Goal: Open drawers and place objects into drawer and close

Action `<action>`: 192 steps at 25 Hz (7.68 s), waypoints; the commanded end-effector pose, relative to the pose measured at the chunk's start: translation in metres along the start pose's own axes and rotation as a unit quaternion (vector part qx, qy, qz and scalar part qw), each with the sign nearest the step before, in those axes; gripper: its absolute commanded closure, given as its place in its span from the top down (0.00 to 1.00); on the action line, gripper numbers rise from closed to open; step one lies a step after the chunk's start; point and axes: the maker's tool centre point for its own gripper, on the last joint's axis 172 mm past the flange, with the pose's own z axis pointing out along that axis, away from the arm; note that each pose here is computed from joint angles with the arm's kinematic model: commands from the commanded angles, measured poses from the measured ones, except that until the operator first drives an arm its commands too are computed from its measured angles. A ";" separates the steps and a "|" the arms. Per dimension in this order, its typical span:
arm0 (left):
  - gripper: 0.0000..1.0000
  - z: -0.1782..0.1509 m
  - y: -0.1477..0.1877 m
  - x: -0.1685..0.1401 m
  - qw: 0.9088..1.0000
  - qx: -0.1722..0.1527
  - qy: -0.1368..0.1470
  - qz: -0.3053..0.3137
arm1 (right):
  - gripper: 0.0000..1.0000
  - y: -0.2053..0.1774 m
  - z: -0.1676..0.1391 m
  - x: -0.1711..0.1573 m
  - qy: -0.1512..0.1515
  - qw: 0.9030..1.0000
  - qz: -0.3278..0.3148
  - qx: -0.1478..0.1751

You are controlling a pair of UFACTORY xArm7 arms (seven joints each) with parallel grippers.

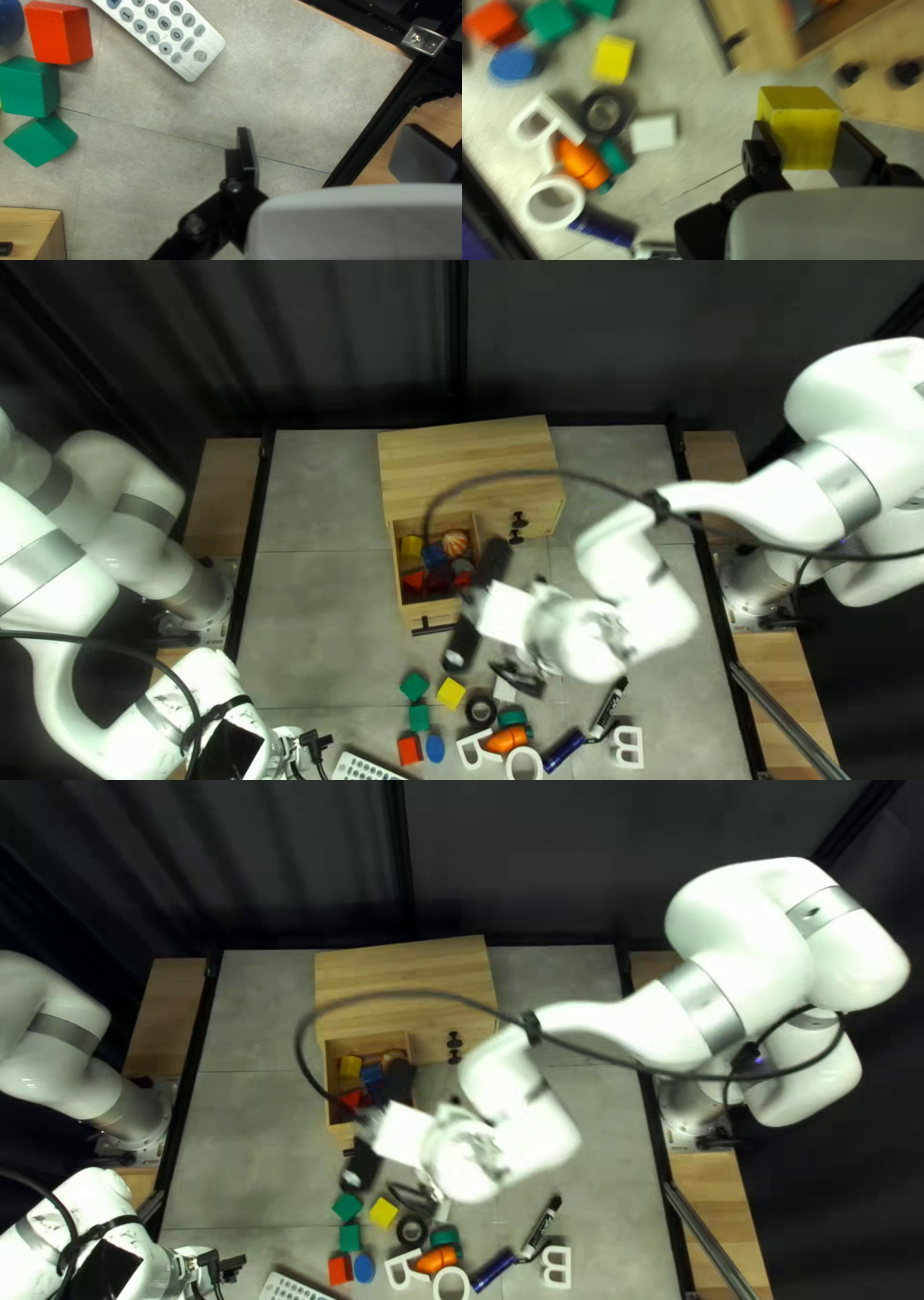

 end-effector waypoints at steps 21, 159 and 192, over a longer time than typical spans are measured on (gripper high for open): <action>1.00 0.000 0.000 0.000 1.000 0.000 0.000 0.000 | 1.00 -0.100 -0.013 -0.099 -0.012 0.988 -0.147 0.034; 1.00 0.000 0.000 0.000 1.000 0.000 0.000 0.000 | 0.03 0.005 0.042 0.026 0.005 0.930 -0.363 0.064; 1.00 0.000 0.000 0.000 1.000 0.000 0.000 0.000 | 1.00 -0.137 -0.024 -0.137 -0.093 0.972 -0.173 0.131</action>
